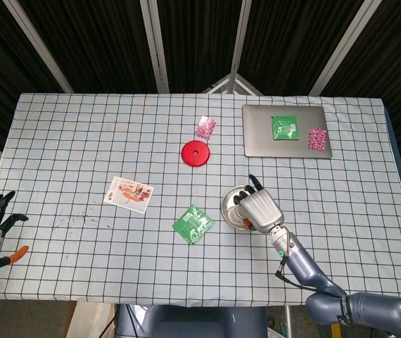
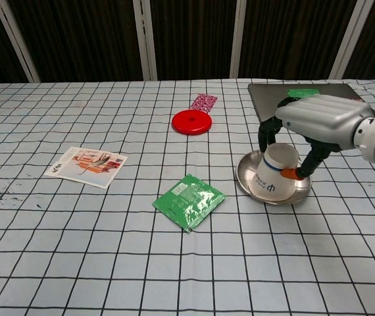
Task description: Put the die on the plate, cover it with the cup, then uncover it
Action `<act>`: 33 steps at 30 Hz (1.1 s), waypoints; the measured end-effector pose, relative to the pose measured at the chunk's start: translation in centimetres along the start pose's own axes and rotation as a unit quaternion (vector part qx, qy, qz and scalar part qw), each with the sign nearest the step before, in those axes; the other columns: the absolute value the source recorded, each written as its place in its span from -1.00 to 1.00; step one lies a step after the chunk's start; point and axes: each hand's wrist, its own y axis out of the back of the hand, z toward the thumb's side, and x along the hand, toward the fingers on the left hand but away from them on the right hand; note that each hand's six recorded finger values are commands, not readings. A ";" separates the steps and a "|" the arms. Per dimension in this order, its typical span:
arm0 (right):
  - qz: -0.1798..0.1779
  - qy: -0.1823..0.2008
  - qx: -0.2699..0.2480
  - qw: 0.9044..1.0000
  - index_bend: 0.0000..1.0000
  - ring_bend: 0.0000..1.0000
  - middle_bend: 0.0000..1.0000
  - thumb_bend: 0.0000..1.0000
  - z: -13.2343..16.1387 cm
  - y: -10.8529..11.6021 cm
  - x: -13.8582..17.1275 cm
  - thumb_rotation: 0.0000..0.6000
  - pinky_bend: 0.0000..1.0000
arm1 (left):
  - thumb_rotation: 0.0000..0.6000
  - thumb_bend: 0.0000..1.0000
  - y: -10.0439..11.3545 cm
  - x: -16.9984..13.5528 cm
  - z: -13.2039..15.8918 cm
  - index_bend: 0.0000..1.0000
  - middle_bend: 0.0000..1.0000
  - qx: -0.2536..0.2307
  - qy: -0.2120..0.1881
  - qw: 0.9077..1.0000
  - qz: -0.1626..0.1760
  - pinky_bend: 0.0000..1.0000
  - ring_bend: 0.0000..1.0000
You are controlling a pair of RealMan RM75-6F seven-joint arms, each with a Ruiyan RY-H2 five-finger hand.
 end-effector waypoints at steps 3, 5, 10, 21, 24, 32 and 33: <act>-0.001 0.010 -0.013 1.000 -0.04 -0.49 -0.02 -0.19 0.9 0.2 -0.5 1.00 -1.00 | 1.00 -0.48 0.1 0.0 -0.1 -0.30 -1.00 -0.002 0.000 1.000 0.001 -0.74 -1.00; 0.000 0.014 -0.020 1.000 -0.04 -0.49 -0.02 -0.19 1.4 0.2 -0.8 1.00 -1.00 | 1.00 -0.48 0.1 0.0 -0.2 -0.30 -1.00 -0.003 0.001 1.000 0.002 -0.74 -1.00; -0.001 0.015 -0.024 1.000 -0.04 -0.49 -0.02 -0.19 1.8 0.3 -1.8 1.00 -1.00 | 1.00 -0.48 0.2 0.0 -0.3 -0.30 -1.00 -0.005 0.002 1.000 0.002 -0.74 -1.00; -0.010 -0.007 -0.029 1.000 -0.03 -0.49 -0.02 -0.19 0.0 -0.1 -3.4 1.00 -1.00 | 1.00 -0.48 0.1 0.1 -0.4 -0.29 -1.00 -0.001 0.004 1.000 -0.001 -0.74 -1.00; -0.017 -0.015 -0.025 0.999 -0.03 -0.49 -0.02 -0.19 -0.9 -0.2 -3.8 1.00 -1.00 | 1.00 -0.48 0.0 0.0 -0.2 -0.29 -1.00 0.002 0.003 1.000 -0.001 -0.74 -1.00; -0.049 -0.042 -0.018 0.998 -0.03 -0.48 -0.02 -0.19 -3.7 -0.4 -4.3 1.00 -1.00 | 1.00 -0.48 -0.2 0.2 -0.2 -0.29 -1.00 0.006 0.006 1.000 -0.002 -0.74 -1.00; -0.054 -0.045 -0.018 0.997 -0.03 -0.48 -0.02 -0.19 -4.0 -0.4 -4.3 1.00 -1.00 | 1.00 -0.48 -0.2 0.2 -0.1 -0.29 -1.00 0.007 0.006 1.000 -0.003 -0.74 -1.00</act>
